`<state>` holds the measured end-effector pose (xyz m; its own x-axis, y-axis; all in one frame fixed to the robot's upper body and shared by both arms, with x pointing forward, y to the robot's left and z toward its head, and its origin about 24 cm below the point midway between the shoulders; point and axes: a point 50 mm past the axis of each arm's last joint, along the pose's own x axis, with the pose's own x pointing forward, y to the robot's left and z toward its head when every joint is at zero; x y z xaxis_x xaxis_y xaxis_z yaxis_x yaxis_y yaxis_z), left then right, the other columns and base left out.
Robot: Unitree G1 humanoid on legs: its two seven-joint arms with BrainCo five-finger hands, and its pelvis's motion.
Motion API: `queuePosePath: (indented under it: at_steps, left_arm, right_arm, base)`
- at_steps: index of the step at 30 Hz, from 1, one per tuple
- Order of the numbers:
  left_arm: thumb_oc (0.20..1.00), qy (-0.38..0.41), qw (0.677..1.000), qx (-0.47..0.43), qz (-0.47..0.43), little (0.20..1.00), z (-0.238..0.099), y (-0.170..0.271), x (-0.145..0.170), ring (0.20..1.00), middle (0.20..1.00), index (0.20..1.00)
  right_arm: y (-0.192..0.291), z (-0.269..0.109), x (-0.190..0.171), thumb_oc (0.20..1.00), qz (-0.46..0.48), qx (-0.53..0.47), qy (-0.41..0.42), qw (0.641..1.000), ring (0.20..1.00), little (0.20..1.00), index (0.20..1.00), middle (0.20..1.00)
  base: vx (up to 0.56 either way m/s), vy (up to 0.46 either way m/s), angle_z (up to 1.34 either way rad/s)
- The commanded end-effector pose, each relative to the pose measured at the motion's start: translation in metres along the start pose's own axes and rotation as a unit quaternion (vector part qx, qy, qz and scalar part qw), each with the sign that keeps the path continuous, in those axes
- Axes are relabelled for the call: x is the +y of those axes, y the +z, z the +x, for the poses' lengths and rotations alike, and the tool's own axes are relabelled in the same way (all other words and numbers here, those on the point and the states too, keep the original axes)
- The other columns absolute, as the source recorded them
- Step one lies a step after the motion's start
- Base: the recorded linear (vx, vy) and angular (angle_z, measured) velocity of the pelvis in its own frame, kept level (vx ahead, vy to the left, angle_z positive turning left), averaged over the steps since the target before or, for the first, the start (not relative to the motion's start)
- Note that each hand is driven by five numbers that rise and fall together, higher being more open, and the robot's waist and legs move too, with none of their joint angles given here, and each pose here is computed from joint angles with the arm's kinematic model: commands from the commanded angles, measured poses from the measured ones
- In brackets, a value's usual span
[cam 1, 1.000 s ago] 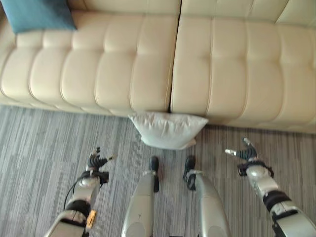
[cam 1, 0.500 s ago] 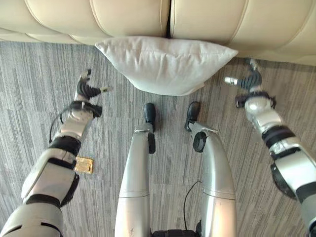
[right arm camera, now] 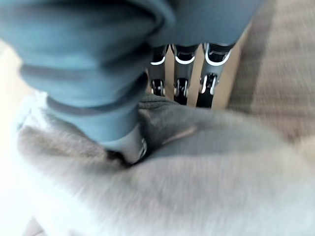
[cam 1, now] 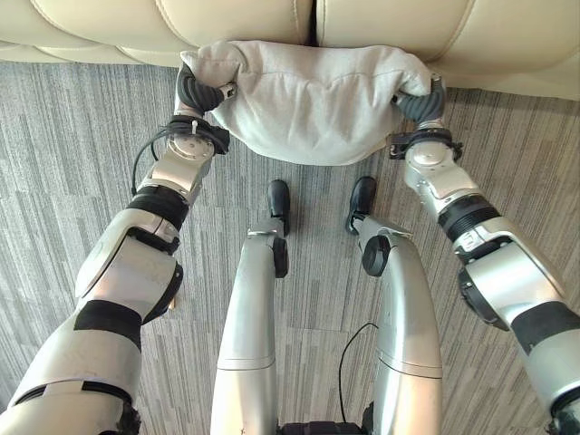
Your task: Pick up all the scattered cushions and arrange them neatly on the sofa.
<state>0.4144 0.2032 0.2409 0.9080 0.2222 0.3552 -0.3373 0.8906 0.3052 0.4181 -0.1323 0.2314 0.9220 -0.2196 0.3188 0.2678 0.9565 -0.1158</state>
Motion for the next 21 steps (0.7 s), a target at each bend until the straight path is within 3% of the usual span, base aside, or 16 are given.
queuePosePath:
  at_steps: [1, 11, 12, 14, 18, 19, 21]
  left_arm:
    - [0.2, 0.003, 0.997, 0.011, -0.075, 0.2, -0.023, -0.029, -0.017, 0.2, 0.2, 0.2]
    - [0.2, 0.001, 0.984, -0.033, -0.174, 0.2, -0.053, -0.025, -0.033, 0.2, 0.2, 0.2]
    - [0.2, -0.007, 0.98, -0.038, -0.197, 0.2, -0.072, -0.032, -0.037, 0.2, 0.2, 0.2]
    - [0.2, -0.007, 0.98, -0.036, -0.197, 0.2, -0.073, -0.033, -0.037, 0.2, 0.2, 0.2]
    - [0.2, -0.032, 0.977, -0.012, -0.212, 0.2, -0.107, -0.057, -0.039, 0.2, 0.2, 0.2]
    - [0.2, -0.064, 0.978, 0.016, -0.196, 0.2, -0.142, -0.081, -0.037, 0.2, 0.2, 0.2]
    - [0.2, -0.067, 0.978, 0.016, -0.198, 0.2, -0.15, -0.083, -0.035, 0.2, 0.2, 0.2]
  right_arm:
    - [-0.025, -0.037, 0.047, 0.2, 0.039, -0.005, 0.088, 0.995, 0.2, 0.2, 0.2, 0.2]
    - [-0.034, -0.064, 0.047, 0.2, 0.086, -0.027, 0.117, 0.989, 0.2, 0.2, 0.2, 0.2]
    - [-0.036, -0.078, 0.044, 0.2, 0.106, -0.042, 0.139, 0.984, 0.2, 0.2, 0.2, 0.2]
    - [-0.037, -0.079, 0.044, 0.2, 0.105, -0.04, 0.139, 0.984, 0.2, 0.2, 0.2, 0.2]
    - [-0.055, -0.11, 0.031, 0.2, 0.117, -0.036, 0.171, 0.978, 0.2, 0.2, 0.2, 0.2]
    - [-0.068, -0.143, 0.018, 0.2, 0.129, -0.029, 0.214, 0.968, 0.2, 0.2, 0.2, 0.2]
    - [-0.071, -0.151, 0.013, 0.2, 0.128, -0.027, 0.221, 0.966, 0.2, 0.2, 0.2, 0.2]
  base:
    - [-0.02, 0.04, 0.03]
    - [-0.06, 0.013, -0.03]
    - [0.0, 0.0, 0.0]
    - [0.0, 0.0, 0.0]
    - [0.08, 0.006, 0.0]
    - [0.11, 0.008, -0.05]
    - [0.16, -0.005, -0.03]
